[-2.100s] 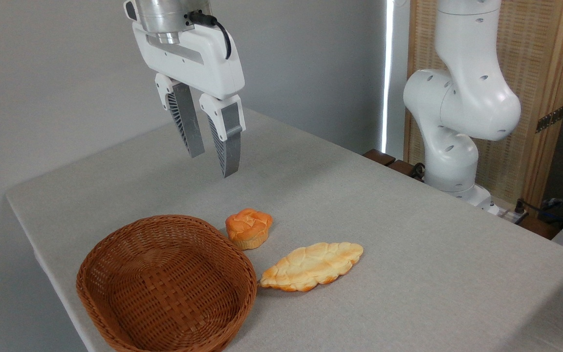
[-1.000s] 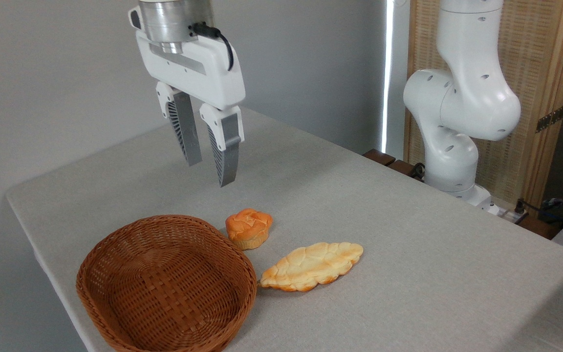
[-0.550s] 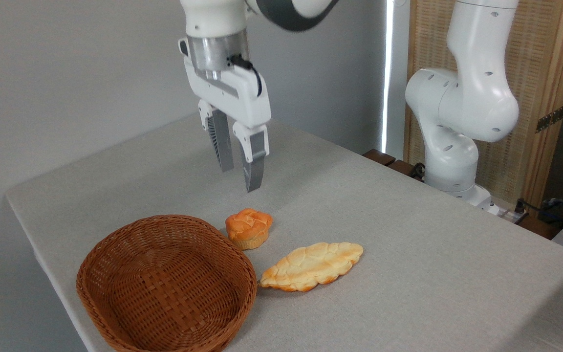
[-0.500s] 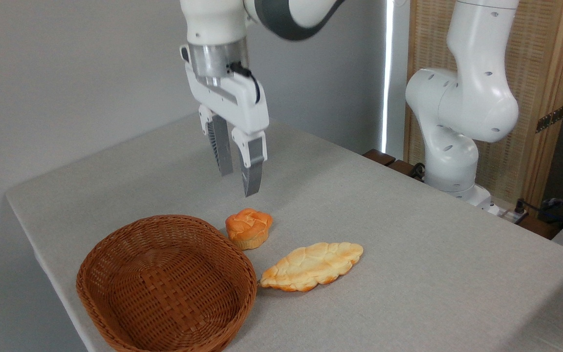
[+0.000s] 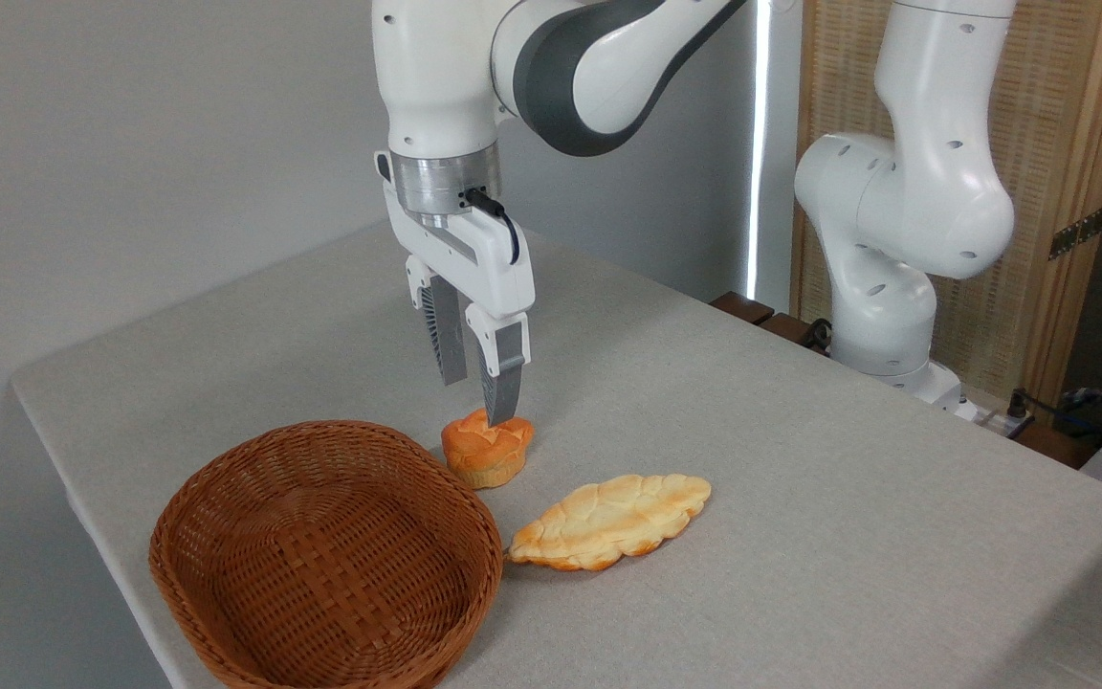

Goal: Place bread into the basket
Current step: 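Move the open gripper over the round orange bun and lower it, then close the gripper on the round orange bun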

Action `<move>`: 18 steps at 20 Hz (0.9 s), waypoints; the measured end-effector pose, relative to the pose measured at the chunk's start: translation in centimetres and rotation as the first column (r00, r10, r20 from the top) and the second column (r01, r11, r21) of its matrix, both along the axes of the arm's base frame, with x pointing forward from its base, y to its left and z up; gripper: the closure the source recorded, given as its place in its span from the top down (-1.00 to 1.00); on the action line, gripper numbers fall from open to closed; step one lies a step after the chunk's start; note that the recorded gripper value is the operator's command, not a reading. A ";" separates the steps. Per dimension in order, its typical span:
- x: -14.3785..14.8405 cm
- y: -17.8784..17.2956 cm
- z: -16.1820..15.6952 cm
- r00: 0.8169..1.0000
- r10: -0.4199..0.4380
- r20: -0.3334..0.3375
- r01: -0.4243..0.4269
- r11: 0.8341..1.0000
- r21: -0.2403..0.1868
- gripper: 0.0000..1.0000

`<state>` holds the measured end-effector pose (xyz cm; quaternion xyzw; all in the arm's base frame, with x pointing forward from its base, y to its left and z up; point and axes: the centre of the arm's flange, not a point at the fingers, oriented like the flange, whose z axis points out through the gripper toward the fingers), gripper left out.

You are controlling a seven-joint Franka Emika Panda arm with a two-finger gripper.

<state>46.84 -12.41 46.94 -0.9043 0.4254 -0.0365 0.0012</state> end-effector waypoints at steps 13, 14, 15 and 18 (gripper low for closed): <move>0.3 0.1 -2.5 1.000 -0.029 -0.004 0.029 0.999 0.033 1.00; 0.2 0.2 -2.6 1.000 -0.030 -0.005 0.030 0.999 0.034 1.00; 0.2 0.2 -2.9 1.000 -0.030 -0.007 0.031 0.999 0.036 1.00; 0.2 0.1 -3.6 0.999 -0.034 -0.006 0.035 0.999 0.036 1.00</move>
